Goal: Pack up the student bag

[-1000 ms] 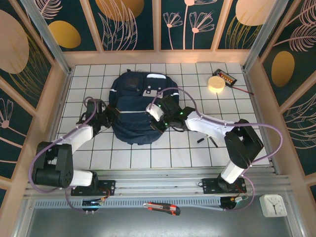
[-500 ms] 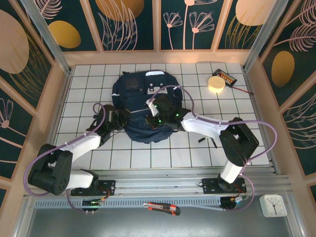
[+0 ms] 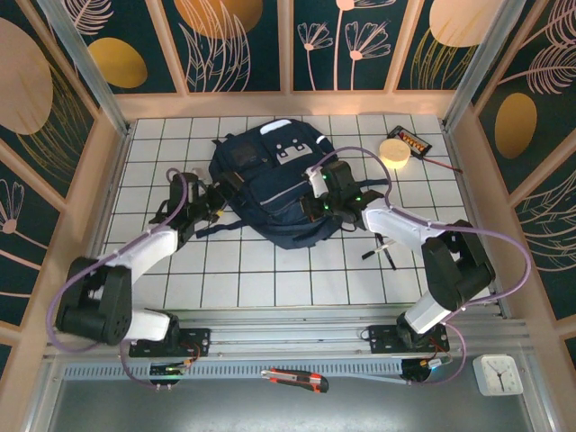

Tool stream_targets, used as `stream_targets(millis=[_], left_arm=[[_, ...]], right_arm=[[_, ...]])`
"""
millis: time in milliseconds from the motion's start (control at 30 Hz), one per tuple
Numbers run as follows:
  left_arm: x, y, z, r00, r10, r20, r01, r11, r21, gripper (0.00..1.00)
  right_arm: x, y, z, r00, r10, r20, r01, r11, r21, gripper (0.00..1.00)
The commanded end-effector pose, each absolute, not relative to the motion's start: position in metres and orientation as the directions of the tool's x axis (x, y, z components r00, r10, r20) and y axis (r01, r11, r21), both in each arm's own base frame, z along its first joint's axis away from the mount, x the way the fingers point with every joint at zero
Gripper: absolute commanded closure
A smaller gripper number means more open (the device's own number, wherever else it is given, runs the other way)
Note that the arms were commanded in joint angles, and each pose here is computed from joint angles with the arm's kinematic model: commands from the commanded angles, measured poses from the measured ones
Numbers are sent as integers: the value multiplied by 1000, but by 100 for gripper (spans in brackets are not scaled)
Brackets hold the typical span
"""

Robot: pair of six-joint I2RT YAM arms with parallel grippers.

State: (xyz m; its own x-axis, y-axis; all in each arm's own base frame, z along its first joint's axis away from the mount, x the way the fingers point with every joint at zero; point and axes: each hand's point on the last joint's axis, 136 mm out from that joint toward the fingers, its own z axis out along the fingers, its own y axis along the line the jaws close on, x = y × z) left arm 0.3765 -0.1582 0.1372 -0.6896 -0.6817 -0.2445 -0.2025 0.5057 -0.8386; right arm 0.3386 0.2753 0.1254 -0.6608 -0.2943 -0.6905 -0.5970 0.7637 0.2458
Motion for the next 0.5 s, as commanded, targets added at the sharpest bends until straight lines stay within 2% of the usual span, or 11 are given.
stream_targets(millis=[0,100,233,367,400,467], left_arm=[[389,-178,147,-745,-612,-267,-101,499,-861,2],[401,-185,137,-779,-575,-250,-111,519,-848,2],[410,-190,119,-804,-554,-217,-146,537,-831,16],[416,-195,105,-812,-557,-174,-175,517,-838,54],[417,-197,98,-814,-560,-152,-194,509,-839,61],[419,-201,94,-817,-563,-122,-203,480,-853,70]], right_arm=[[337,286,140,-623,-295,-725,-641,723,257,100],[338,285,141,-619,-297,-727,-641,725,251,100],[338,284,139,-619,-305,-724,-641,728,242,100],[338,285,136,-628,-302,-718,-638,728,252,100],[338,284,135,-630,-301,-716,-636,729,254,100],[336,286,133,-639,-302,-708,-633,729,261,100]])
